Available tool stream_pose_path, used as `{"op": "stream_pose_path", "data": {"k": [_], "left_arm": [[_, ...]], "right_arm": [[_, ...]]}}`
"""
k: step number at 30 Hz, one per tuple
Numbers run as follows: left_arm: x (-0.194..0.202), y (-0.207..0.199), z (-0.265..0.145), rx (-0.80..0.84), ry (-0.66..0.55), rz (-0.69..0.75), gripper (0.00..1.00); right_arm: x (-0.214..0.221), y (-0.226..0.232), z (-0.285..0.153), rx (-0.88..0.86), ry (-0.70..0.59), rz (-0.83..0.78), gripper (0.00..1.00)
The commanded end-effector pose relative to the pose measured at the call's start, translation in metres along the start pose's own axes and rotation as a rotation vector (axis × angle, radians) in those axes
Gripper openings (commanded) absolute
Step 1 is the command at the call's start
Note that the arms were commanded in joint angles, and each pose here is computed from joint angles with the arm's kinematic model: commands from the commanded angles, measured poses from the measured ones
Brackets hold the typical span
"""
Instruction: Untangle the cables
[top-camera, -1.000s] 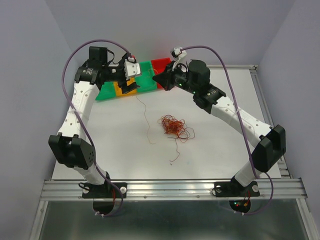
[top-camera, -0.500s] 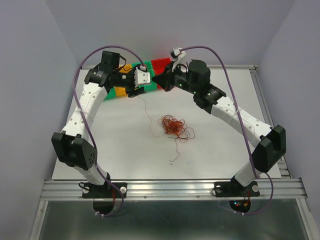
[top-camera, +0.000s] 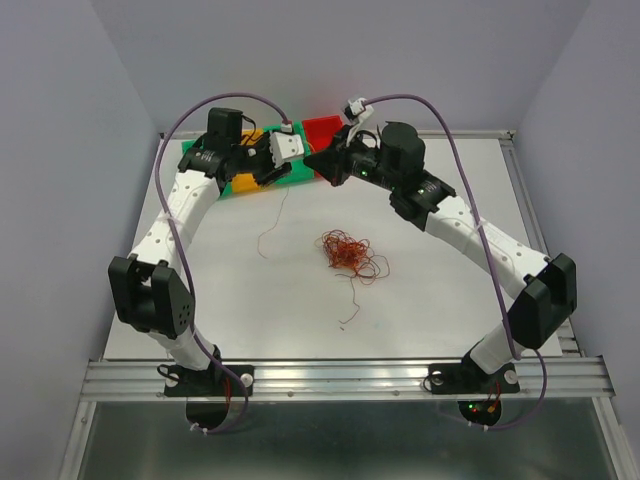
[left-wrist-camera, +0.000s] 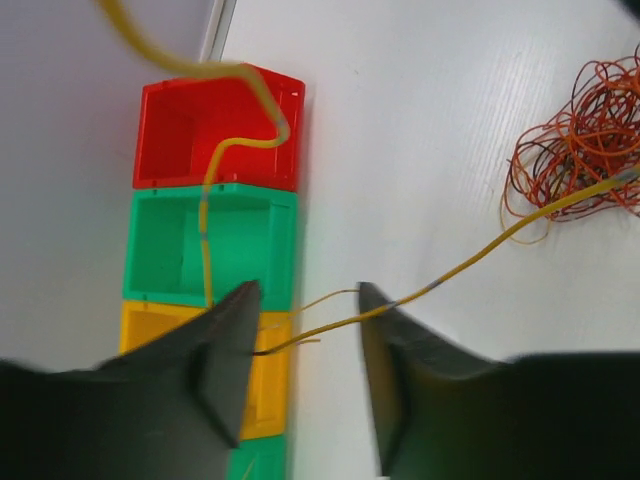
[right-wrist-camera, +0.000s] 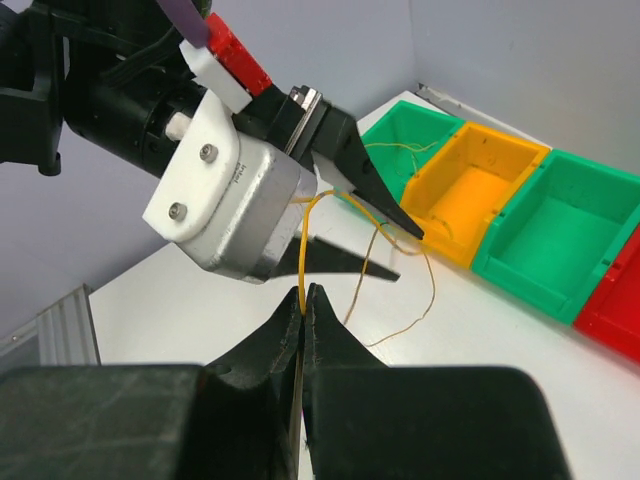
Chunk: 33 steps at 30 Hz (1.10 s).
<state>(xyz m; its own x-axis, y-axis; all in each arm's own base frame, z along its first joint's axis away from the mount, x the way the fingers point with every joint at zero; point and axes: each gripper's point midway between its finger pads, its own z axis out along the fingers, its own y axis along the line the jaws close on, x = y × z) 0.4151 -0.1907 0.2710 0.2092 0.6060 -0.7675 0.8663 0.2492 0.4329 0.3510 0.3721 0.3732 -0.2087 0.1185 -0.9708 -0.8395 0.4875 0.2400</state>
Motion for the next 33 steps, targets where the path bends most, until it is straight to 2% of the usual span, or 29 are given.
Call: {"op": "stream_pose_path", "data": {"k": [1,2,3,4,9,12,18,20,21,23,27,33], "left_arm": [[-0.021,0.020,-0.010,-0.102,-0.048,0.006,0.31],[-0.023,0.022,-0.010,-0.110,-0.055,0.007,0.22],[-0.023,0.023,-0.009,-0.111,-0.058,0.005,0.05],[-0.024,0.024,-0.009,-0.115,-0.059,0.003,0.00],[-0.029,0.052,-0.025,-0.253,-0.068,-0.030,0.00],[-0.026,0.077,-0.050,-0.366,-0.085,-0.077,0.00],[-0.012,0.103,-0.094,-0.545,-0.043,-0.101,0.00],[-0.011,0.107,-0.103,-0.595,-0.043,-0.093,0.00],[-0.005,0.110,-0.108,-0.621,-0.030,-0.105,0.00],[0.000,0.112,-0.111,-0.633,-0.025,-0.117,0.00],[0.017,0.108,-0.112,-0.640,0.004,-0.121,0.00],[0.062,0.081,-0.093,-0.588,0.080,-0.162,0.00]], "right_arm": [[-0.020,0.019,-0.006,-0.060,-0.071,-0.031,0.01],[-0.020,0.019,-0.006,-0.059,-0.070,-0.030,0.00],[-0.020,0.020,-0.007,-0.060,-0.072,-0.031,0.00],[-0.020,0.019,-0.007,-0.057,-0.072,-0.031,0.01],[-0.016,0.014,-0.007,-0.032,-0.074,-0.023,0.00],[-0.008,0.012,-0.001,-0.042,-0.065,0.003,0.01],[0.014,0.005,0.028,-0.084,-0.080,0.080,0.01],[0.007,0.005,0.042,-0.114,-0.118,0.091,0.01],[0.027,-0.003,0.057,-0.113,-0.089,0.142,0.01],[0.023,-0.003,0.070,-0.141,-0.132,0.169,0.02],[0.076,-0.020,0.100,-0.126,-0.101,0.271,0.01],[0.101,-0.019,0.097,-0.126,-0.091,0.303,0.01]]}}
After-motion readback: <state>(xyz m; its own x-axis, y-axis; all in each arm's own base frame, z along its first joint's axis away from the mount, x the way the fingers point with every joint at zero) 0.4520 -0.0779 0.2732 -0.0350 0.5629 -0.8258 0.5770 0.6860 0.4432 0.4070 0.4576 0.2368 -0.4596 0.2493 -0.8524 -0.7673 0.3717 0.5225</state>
